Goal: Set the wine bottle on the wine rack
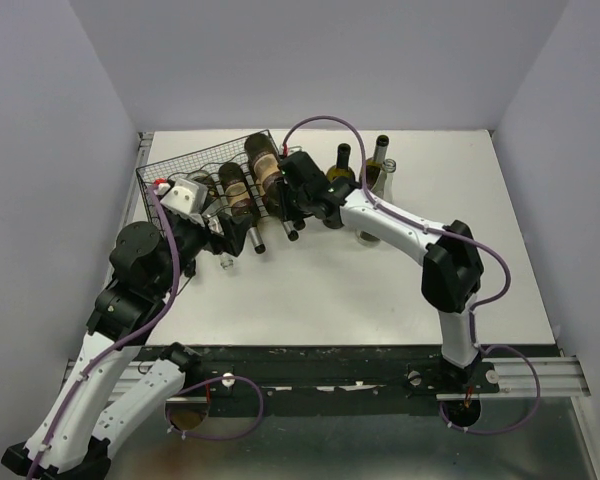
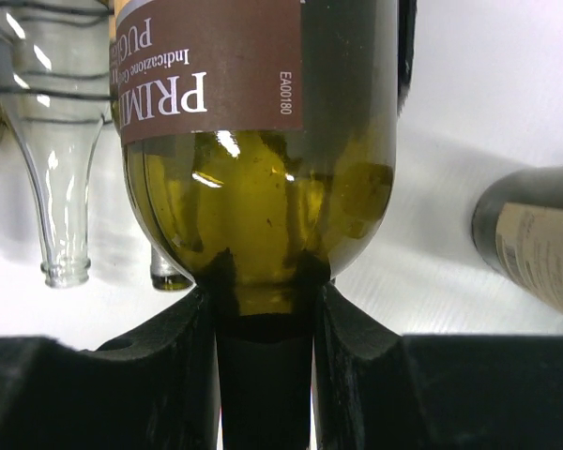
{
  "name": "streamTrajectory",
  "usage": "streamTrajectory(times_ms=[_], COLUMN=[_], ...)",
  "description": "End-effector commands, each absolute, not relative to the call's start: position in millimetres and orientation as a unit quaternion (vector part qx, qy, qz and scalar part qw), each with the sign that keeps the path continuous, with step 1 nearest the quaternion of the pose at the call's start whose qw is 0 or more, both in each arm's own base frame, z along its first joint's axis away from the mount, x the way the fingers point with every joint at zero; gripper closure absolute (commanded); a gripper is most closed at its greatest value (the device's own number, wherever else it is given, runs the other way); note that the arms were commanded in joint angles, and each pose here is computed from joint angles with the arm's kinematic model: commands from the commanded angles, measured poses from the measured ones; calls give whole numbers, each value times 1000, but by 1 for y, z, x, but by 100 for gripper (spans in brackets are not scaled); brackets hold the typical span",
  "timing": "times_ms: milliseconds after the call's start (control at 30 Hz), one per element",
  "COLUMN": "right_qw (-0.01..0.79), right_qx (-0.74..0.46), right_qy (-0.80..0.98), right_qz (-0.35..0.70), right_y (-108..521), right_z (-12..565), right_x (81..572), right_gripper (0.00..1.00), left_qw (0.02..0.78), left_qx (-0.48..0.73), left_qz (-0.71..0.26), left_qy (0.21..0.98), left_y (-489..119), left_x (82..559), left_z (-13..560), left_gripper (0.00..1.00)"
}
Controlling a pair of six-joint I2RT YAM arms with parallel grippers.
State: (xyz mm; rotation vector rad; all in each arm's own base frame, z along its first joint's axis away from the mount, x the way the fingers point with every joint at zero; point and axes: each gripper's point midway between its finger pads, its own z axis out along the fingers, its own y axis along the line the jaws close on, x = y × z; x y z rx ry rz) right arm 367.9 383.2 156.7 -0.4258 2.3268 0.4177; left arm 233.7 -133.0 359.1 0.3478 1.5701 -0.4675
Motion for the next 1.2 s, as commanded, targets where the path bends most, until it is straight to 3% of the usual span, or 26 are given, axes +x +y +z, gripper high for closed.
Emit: streamTrajectory(times_ms=[0,600,700,767,1033,1167], right_qw=[465,456,454,449,445,451], right_qx=[-129,-142,-141,-142,-145,-146], right_qy=[852,867,870,873,876,872], right_qz=[203,145,134,128,122,127], right_y=[412,423,420,419,415,412], right_z=[214,173,167,163,164,176], right_x=[410,436,439,439,435,432], right_gripper=[99,99,95,88,38,25], left_qw=[658,651,652,653,655,661], left_qx=[131,124,123,123,120,120], left_qz=[-216,-186,-184,-182,-178,-175], left_qy=[710,726,725,725,724,720], left_y=[-133,-123,-122,-121,-119,-116], left_x=[235,240,240,239,239,237], left_z=[366,362,363,362,363,368], left_gripper=[1,1,1,1,1,1])
